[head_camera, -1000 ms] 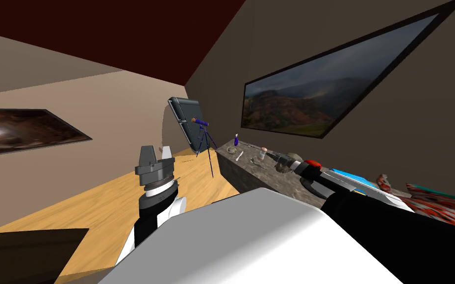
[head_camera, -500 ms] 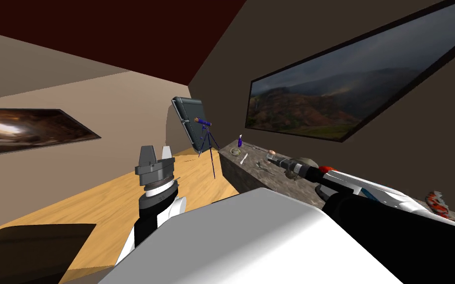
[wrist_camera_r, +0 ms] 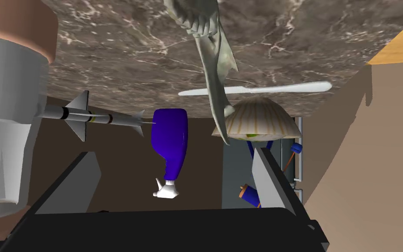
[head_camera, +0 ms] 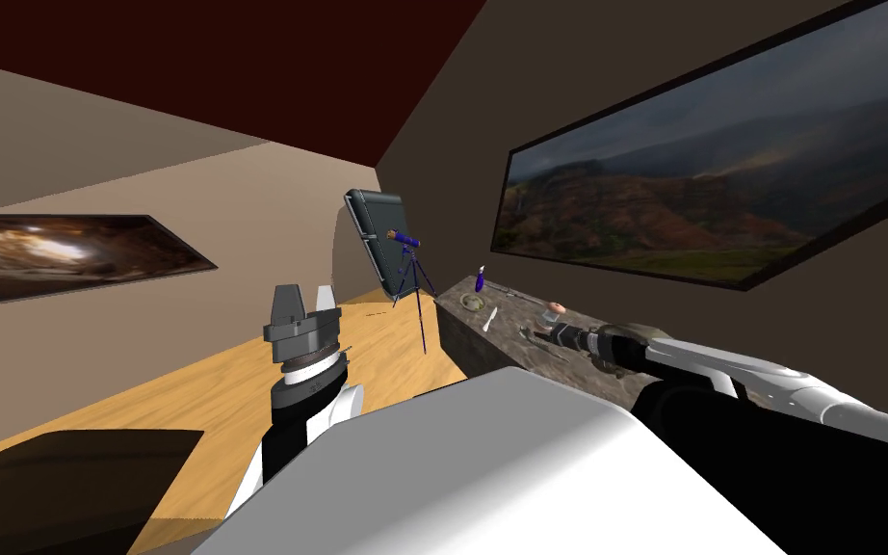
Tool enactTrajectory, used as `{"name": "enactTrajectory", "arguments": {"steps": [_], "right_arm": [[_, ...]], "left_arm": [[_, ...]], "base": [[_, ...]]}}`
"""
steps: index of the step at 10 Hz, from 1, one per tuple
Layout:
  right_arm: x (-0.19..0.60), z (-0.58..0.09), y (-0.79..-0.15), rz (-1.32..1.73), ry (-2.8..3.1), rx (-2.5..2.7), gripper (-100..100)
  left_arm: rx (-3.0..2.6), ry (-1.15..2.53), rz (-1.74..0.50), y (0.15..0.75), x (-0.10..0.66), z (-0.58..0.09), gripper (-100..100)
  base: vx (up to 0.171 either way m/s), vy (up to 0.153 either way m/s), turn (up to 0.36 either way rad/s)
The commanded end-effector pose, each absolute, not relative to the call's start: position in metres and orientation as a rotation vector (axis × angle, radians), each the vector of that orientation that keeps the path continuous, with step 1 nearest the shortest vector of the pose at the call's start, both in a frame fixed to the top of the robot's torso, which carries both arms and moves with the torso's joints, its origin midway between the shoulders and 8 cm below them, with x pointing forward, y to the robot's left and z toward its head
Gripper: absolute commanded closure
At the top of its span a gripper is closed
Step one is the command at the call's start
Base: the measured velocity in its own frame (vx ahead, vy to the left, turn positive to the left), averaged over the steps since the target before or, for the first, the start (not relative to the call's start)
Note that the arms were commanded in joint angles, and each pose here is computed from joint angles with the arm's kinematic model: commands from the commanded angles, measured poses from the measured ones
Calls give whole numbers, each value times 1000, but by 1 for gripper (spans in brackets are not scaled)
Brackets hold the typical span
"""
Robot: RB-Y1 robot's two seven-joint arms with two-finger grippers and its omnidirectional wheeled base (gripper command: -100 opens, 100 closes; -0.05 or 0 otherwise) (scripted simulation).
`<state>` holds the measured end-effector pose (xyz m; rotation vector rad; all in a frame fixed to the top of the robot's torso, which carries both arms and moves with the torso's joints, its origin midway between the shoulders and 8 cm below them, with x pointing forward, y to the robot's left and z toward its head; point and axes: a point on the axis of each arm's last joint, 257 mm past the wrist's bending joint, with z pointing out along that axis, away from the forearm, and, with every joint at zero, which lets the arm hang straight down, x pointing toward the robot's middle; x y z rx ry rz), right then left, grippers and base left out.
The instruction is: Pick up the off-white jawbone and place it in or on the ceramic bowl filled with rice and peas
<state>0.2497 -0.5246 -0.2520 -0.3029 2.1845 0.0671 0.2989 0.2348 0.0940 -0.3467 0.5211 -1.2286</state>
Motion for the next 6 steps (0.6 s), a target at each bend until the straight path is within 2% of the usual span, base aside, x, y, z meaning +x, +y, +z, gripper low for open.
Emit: {"name": "enactTrajectory", "arguments": {"steps": [1, 6], "right_arm": [[224, -275, -537, 36, 2276, -375, -100], [152, -320, -561, -2, 2486, -537, -100]], "left_arm": [[-347, 521, -1229, 235, 299, 94, 0], [-347, 521, -1229, 235, 299, 94, 0]], "base": [[120, 89, 54], [109, 62, 29]]}}
